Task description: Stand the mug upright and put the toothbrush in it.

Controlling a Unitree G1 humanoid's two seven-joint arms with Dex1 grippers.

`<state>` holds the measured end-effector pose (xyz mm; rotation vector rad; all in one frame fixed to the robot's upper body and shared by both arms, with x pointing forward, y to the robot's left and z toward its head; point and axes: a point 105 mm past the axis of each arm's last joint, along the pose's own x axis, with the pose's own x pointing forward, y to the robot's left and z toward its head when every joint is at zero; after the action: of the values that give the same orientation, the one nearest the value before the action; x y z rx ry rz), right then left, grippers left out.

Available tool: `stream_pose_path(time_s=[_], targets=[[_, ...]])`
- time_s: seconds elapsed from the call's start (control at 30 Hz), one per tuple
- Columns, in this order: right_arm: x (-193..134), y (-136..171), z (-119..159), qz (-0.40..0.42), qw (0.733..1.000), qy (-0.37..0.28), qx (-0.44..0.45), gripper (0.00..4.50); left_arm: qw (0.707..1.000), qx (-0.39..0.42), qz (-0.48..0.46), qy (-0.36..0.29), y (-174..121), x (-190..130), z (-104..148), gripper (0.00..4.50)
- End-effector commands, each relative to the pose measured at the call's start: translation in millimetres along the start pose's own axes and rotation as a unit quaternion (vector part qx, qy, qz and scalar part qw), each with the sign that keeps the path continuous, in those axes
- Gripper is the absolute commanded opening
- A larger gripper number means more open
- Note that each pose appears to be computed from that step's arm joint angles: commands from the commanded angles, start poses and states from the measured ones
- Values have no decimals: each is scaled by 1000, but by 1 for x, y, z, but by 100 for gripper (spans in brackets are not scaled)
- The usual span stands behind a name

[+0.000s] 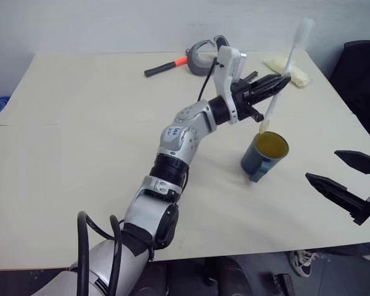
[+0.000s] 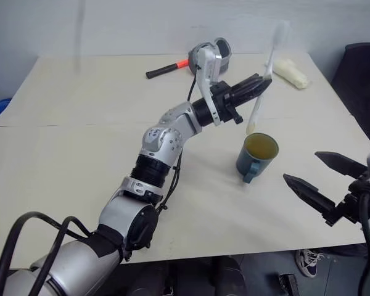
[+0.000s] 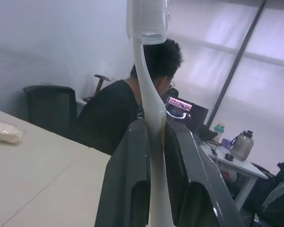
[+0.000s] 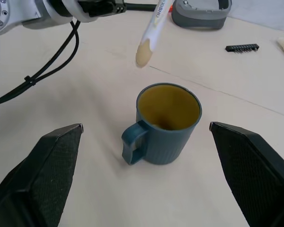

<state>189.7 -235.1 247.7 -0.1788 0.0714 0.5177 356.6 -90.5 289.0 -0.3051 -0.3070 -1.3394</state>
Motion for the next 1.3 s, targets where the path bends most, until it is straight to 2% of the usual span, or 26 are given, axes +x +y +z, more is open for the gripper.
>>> stream_pose_path(time_s=[0.03, 0.27, 0.43, 0.7, 0.83, 0.97, 1.03, 1.17, 1.3], targets=[[-4, 2, 13, -5, 1000, -12, -19, 450, 998, 50, -42, -20, -23, 14, -5, 18], [-6, 4, 19, -7, 1000, -14, -19, 450, 994, 83, -75, 9, -38, 20, -45, 18], [-7, 6, 19, -10, 1000, -14, -18, 450, 994, 79, -78, 19, -41, 23, -58, 18], [-7, 9, 21, -11, 1000, -14, -17, 450, 994, 77, -75, 6, -43, 28, -58, 18], [-8, 9, 18, -12, 1000, -11, -13, 450, 993, 82, -86, -4, -45, 32, -47, 18], [-5, 9, 21, -9, 1000, -14, -15, 450, 993, 72, -97, 5, -48, 33, -51, 18], [-4, 9, 21, -9, 1000, -15, -16, 450, 993, 61, -103, 8, -49, 33, -53, 88], [-4, 9, 20, -5, 1000, -10, -15, 450, 992, 40, -118, 7, -52, 30, -52, 194], [-1, 8, 19, 7, 1000, -6, -15, 450, 990, 32, -136, 12, -50, 18, -39, 303]])
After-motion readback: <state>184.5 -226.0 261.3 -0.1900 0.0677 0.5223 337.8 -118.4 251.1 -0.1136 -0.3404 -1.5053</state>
